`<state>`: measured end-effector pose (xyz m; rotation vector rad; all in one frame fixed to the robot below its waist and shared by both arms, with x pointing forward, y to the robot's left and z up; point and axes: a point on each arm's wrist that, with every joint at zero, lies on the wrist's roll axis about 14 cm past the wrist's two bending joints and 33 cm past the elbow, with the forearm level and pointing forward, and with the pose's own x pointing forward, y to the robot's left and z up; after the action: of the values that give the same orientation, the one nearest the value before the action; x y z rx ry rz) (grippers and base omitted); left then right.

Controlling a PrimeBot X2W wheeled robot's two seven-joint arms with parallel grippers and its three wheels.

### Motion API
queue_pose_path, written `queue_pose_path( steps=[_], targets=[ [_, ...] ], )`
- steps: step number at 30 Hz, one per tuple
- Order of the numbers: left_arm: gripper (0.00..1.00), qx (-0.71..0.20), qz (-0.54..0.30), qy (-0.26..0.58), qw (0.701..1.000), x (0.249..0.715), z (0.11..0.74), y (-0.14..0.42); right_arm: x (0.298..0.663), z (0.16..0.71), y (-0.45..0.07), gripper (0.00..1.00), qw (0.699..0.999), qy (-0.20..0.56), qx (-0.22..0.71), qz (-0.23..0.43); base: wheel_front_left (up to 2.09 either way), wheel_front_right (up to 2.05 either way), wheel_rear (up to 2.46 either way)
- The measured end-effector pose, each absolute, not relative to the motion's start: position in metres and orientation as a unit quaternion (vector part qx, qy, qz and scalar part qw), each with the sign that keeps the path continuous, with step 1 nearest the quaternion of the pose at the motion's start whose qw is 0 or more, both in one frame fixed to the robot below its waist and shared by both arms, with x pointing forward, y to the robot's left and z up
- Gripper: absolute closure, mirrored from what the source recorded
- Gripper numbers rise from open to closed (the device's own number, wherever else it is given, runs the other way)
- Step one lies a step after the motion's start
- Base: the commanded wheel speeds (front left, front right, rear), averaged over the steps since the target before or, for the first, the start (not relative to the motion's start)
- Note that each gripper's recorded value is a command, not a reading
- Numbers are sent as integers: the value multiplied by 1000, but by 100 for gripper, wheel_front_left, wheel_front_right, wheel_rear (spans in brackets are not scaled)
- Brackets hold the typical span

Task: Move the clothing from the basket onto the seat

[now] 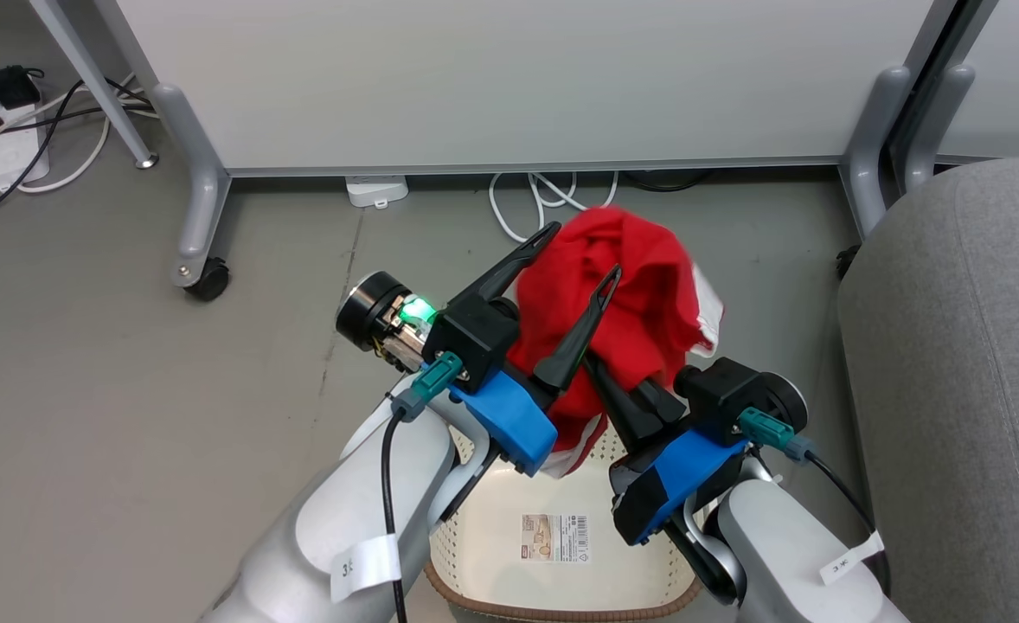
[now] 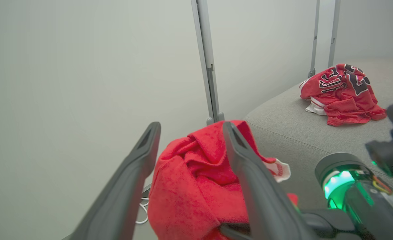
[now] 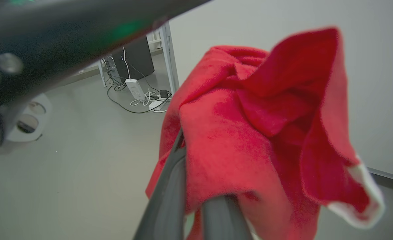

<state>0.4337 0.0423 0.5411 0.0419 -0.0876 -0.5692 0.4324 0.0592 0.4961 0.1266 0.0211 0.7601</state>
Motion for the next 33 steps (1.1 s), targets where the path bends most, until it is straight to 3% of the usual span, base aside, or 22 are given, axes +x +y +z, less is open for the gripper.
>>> queue_pose_path(
  steps=[19,33],
  targets=[
    [0,25,-282,-43,958,434,538,40,436,499,50,100,932,4,68,357,0,0,0],
    [0,18,-315,-28,948,443,520,16,465,513,-11,100,959,-32,60,274,0,0,0]
  ],
)
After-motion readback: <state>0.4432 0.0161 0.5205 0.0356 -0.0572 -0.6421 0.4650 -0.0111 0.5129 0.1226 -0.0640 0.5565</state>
